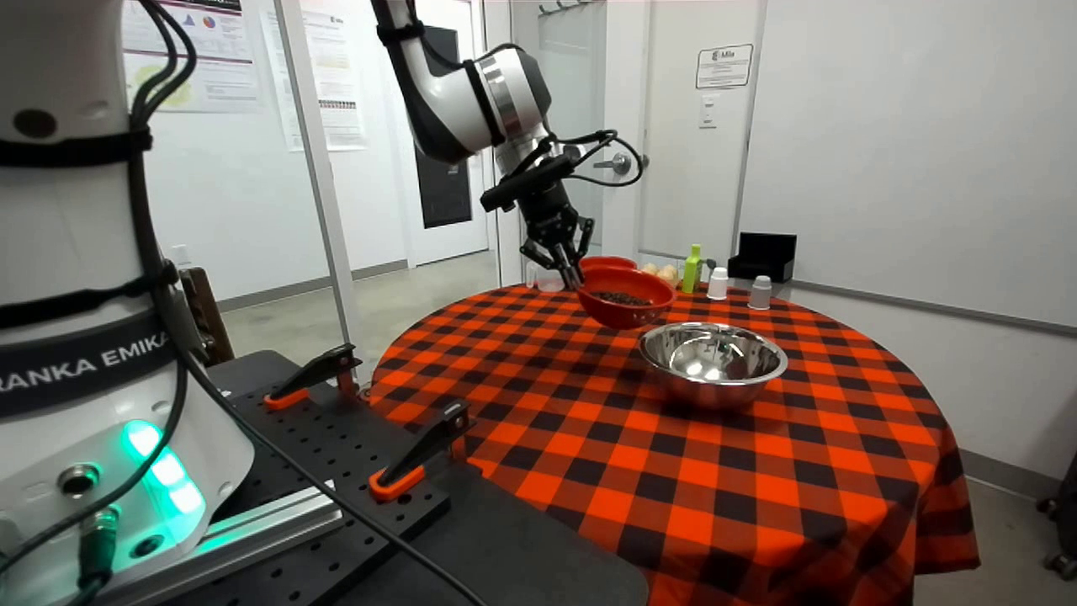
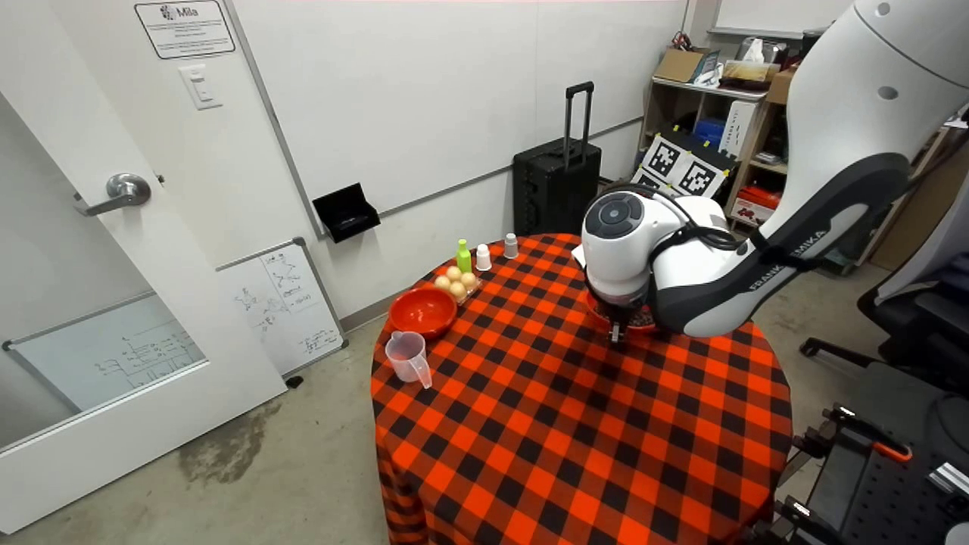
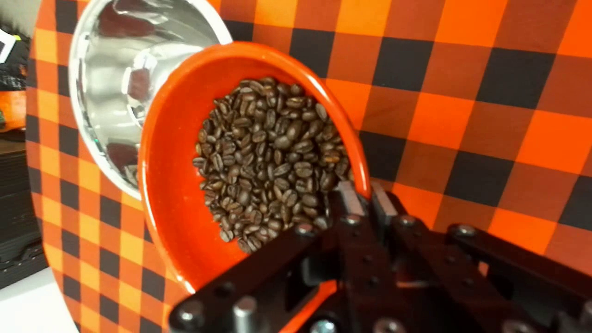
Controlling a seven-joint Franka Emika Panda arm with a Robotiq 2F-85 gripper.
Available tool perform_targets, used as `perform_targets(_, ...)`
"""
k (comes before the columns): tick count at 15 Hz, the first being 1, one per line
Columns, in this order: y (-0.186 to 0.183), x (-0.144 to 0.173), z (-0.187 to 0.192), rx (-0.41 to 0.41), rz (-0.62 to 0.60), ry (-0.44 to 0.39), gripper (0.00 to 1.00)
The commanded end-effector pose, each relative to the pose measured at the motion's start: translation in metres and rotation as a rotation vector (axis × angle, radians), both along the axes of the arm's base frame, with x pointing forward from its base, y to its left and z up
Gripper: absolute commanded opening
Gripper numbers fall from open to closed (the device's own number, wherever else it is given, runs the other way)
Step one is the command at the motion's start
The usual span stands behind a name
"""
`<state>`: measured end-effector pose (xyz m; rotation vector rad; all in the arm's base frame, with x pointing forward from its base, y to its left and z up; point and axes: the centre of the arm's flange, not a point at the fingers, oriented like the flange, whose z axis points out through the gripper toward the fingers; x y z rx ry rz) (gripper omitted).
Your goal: Pour the beans in the red bowl into the metal bowl
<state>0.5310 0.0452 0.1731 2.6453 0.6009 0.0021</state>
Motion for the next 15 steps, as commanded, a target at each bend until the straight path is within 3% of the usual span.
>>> perform_targets(1,-0.032,0.019,0.035,0.020,-0.031,-0.033,0.02)
perform_targets(6,-0.069,0.038,0.052,0.152,-0.086,-0.033,0.02)
perform_targets(15,-0.102,0.056,0.058,0.416,-0.237,0.006,0.02)
